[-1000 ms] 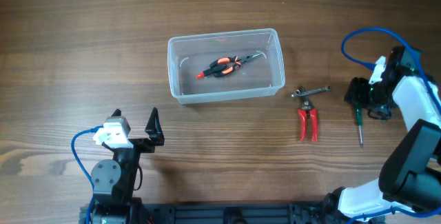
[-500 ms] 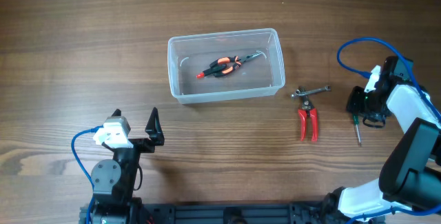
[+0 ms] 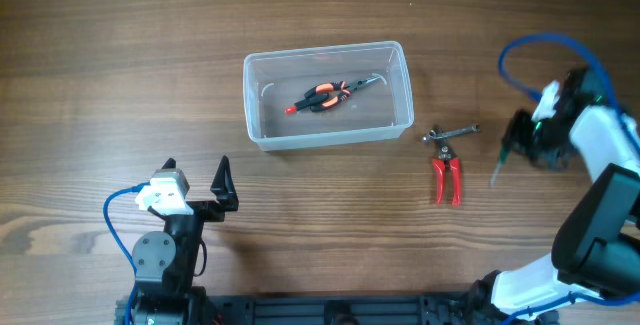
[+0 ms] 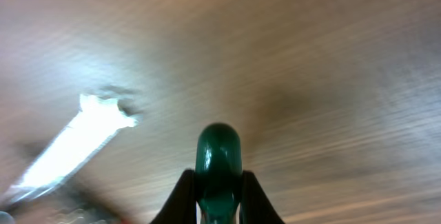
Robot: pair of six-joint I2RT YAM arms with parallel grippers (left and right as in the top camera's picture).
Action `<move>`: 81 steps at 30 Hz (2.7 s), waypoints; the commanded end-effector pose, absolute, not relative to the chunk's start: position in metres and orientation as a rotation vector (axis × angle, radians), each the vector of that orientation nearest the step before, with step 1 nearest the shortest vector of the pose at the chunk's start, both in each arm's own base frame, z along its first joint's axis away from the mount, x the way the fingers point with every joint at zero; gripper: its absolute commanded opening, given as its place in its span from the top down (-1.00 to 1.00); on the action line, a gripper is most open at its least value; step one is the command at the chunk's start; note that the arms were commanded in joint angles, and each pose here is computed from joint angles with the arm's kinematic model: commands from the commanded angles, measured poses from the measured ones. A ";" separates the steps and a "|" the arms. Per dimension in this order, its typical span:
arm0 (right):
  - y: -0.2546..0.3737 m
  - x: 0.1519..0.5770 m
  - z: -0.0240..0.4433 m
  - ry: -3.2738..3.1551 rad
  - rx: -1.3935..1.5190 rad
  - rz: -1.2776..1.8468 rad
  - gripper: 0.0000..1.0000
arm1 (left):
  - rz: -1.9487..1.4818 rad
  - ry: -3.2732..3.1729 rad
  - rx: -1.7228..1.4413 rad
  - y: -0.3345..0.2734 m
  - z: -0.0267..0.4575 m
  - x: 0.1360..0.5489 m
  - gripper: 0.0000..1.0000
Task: Pack container
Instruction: 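Carry the green screwdriver into the container and release it, then lower the right gripper onto the silver wrench and grasp it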
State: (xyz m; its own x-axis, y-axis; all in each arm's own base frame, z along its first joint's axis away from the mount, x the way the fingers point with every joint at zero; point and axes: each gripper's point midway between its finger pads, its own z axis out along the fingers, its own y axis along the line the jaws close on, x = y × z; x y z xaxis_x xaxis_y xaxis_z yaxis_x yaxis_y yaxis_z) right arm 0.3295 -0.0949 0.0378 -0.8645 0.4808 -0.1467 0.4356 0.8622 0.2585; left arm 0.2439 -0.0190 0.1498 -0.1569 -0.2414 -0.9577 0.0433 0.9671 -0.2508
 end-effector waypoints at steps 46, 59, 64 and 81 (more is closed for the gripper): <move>0.068 0.434 0.282 2.358 0.031 0.384 -0.99 | -0.253 1.714 -0.167 -0.017 0.148 0.244 -0.99; 0.017 0.336 0.094 2.657 1.482 0.479 -0.50 | -0.253 1.714 -0.167 -0.017 0.148 0.244 -1.00; 0.019 0.318 0.057 2.562 1.751 0.459 -0.29 | -0.253 1.714 -0.167 -0.017 0.148 0.244 -0.99; -0.004 0.321 0.005 2.447 1.911 0.254 -0.01 | -0.253 1.714 -0.167 -0.017 0.148 0.244 -1.00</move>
